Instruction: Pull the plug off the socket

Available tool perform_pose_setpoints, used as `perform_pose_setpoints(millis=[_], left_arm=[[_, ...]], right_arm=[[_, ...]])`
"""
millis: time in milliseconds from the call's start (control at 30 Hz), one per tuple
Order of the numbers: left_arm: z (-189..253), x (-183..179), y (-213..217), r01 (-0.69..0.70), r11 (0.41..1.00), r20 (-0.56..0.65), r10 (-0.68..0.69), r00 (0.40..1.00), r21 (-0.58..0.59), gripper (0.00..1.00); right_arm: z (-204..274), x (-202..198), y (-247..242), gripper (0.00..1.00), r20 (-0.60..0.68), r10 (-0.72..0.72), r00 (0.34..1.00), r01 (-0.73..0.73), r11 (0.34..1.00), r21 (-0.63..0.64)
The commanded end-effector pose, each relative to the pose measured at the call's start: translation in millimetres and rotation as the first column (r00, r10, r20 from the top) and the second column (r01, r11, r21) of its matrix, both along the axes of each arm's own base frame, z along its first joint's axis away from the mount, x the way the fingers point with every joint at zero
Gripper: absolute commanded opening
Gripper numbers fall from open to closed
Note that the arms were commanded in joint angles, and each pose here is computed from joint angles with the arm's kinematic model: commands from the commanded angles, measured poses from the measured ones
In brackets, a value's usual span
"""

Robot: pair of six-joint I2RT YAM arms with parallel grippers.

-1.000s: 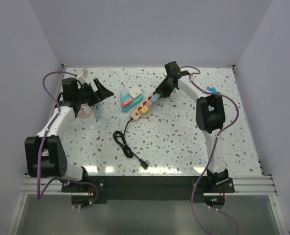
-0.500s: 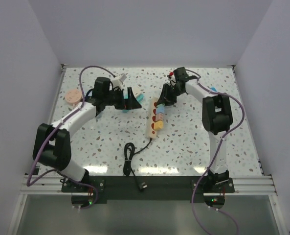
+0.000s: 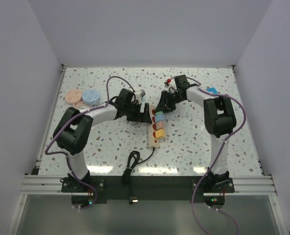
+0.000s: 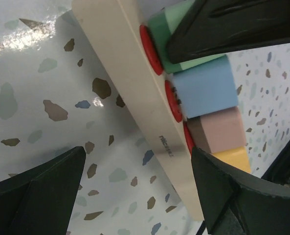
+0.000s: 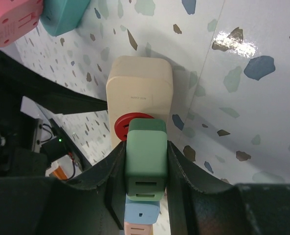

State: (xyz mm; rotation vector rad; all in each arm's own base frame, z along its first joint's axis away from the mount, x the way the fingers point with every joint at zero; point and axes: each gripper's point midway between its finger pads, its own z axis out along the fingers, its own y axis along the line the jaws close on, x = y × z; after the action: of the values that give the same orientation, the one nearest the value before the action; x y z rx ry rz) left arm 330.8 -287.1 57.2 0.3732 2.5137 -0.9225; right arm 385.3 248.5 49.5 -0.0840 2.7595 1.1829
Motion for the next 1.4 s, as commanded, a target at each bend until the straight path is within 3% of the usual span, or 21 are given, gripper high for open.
perform_pose_setpoints(millis=[0,267,400,533,667,800,833,1067,1367], left_arm=[[-1.3,23.0,-5.2,-0.037,0.999,0.066,0.036,0.997,0.01,0.93],[-15.6,22.6,-18.4,-0.07,0.995,0.032,0.072,0.997,-0.074,0.94],[-22.7,13.6,-29.3,-0.04,0.994,0.0,0.041,0.999,-0.104,0.81],[-33.6,2.4,-39.1,-0.023,0.993,-0.034,0.02,0.999,-0.113,0.56],[-31.5,-0.7,-46.1,-0.023,0.989,-0.048,0.016,0.999,-0.146,0.38],[-44.4,3.9,-37.0,-0.078,0.994,-0.068,0.073,0.995,-0.081,0.04],[-47.9,4.6,-34.0,-0.09,0.994,-0.072,0.086,0.994,-0.06,0.0],[-82.2,-4.0,-2.6,-0.164,0.985,-0.12,0.17,0.978,0.059,0.0],[-106.8,-17.8,26.0,-0.212,0.972,-0.171,0.227,0.959,0.098,0.0]], right_arm=[[17.2,1.8,5.9,0.0,0.1,0.047,0.994,-0.049,0.999,0.022],[15.6,-4.8,1.6,0.0,0.098,0.028,0.995,-0.024,0.999,-0.042],[21.7,-10.6,8.5,0.0,0.086,0.02,0.996,-0.02,1.0,-0.003],[25.3,-9.3,12.5,0.0,0.092,0.013,0.996,-0.015,1.0,0.012],[29.7,-7.6,18.4,0.0,0.082,-0.004,0.997,0.0,0.999,0.045],[30.6,-5.4,16.2,0.0,0.064,-0.007,0.998,0.006,1.0,0.015],[30.0,-4.0,13.2,0.0,0.07,-0.004,0.998,0.004,1.0,-0.005],[55.0,9.2,-21.2,0.0,0.145,-0.053,0.988,0.068,0.992,-0.104],[68.4,14.4,-46.1,0.0,0.1,-0.087,0.991,0.088,0.996,0.0]])
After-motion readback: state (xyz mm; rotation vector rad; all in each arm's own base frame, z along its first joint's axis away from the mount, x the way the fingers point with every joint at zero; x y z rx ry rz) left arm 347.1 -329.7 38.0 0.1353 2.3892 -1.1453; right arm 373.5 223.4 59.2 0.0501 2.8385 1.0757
